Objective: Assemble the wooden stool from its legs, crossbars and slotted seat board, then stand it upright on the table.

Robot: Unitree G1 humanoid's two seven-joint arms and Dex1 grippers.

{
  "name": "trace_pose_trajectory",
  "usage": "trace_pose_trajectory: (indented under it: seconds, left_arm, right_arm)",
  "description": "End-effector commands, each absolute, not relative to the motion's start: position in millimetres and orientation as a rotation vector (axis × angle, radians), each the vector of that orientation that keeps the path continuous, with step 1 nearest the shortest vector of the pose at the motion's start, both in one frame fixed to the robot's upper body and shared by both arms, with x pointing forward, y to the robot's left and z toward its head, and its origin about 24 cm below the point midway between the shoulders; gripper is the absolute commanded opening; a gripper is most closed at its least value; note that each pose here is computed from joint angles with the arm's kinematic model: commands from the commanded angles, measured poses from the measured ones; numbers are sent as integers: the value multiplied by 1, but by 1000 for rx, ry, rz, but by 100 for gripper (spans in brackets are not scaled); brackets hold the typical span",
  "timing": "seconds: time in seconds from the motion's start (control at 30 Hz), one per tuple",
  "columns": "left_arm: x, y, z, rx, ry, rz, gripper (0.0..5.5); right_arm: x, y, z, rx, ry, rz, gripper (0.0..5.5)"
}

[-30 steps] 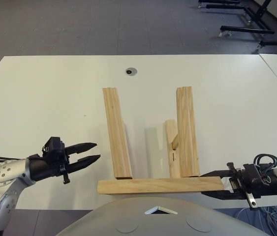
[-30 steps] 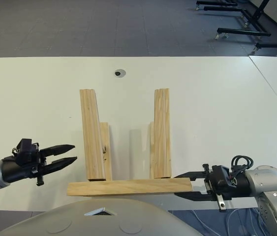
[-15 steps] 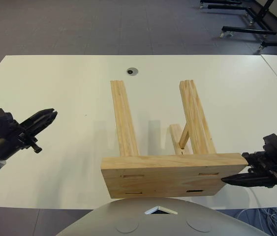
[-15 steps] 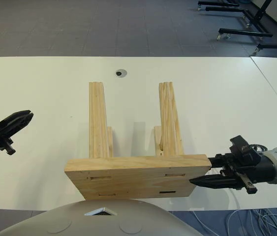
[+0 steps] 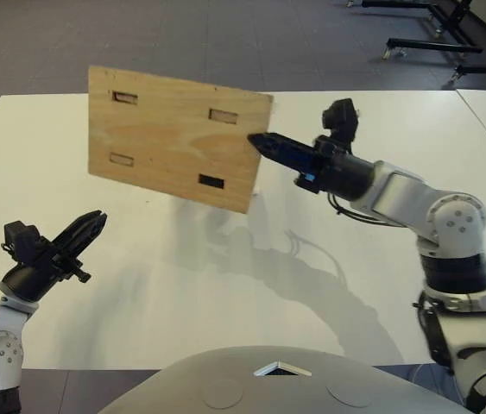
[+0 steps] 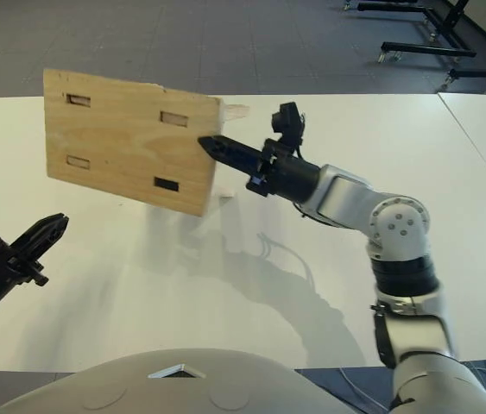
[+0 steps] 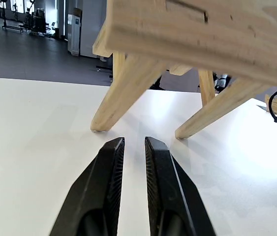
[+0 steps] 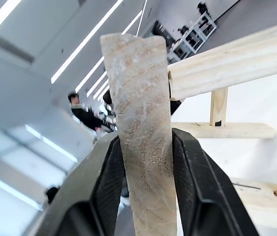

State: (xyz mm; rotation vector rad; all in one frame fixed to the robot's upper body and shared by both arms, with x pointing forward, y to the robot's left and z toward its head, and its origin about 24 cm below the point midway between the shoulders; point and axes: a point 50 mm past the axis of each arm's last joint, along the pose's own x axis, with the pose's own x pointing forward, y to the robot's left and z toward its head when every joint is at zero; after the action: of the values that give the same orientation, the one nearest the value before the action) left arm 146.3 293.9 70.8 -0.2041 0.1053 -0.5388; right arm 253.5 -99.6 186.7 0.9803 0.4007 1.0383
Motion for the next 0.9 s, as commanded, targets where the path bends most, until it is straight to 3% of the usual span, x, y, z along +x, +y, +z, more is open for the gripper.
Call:
trace_pose_trajectory:
  seconds: [0.03,0.2,0.6,0.67,0.9]
  left_arm:
    - [147,290,59,-203,131,-535,74]
    - [149,284,54,-203,147,-552,74]
    - [152,270,54,-200,167,-584,74]
    - [153,266,53,-207,169,-594,74]
    - [152,261,54,-212,175,-607,74]
  right_arm:
    - [268,-96,224,1270,263,897,132]
    - [274,-105,218,1380,303,685,131]
    - [272,-105,187,1269,481,496,130]
    - [272,-106,180,1262,510,455,190]
    - [267,-111,166,1235,530,390,311]
